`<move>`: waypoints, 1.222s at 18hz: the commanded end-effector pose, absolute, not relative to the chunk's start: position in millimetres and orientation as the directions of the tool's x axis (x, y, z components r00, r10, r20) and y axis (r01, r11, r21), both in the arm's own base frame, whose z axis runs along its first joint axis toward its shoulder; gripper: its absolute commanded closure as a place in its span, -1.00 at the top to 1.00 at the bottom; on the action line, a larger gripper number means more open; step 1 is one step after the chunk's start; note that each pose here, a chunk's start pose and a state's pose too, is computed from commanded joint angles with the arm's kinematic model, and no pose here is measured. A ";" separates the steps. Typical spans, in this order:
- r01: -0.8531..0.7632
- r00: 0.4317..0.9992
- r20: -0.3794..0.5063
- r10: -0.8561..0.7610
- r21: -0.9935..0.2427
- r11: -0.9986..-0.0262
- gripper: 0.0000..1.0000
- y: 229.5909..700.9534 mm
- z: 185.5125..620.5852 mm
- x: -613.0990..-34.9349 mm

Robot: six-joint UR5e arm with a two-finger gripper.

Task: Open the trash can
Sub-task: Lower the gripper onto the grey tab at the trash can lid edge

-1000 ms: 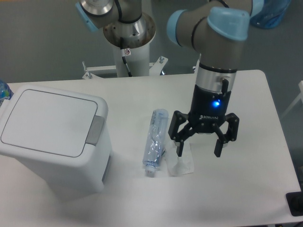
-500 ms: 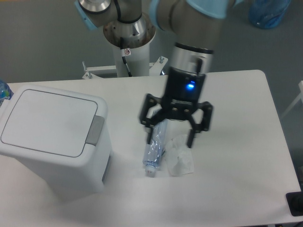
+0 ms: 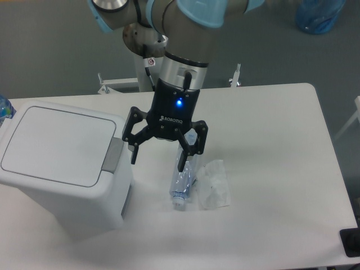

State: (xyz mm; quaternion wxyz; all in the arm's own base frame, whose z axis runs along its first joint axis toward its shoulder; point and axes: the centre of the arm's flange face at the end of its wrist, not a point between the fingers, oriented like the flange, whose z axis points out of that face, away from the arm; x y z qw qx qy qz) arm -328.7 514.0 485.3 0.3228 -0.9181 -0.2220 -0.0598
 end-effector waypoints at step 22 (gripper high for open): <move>0.483 0.876 0.272 0.399 -0.523 -0.703 1.00 526.6 475.2 -294.0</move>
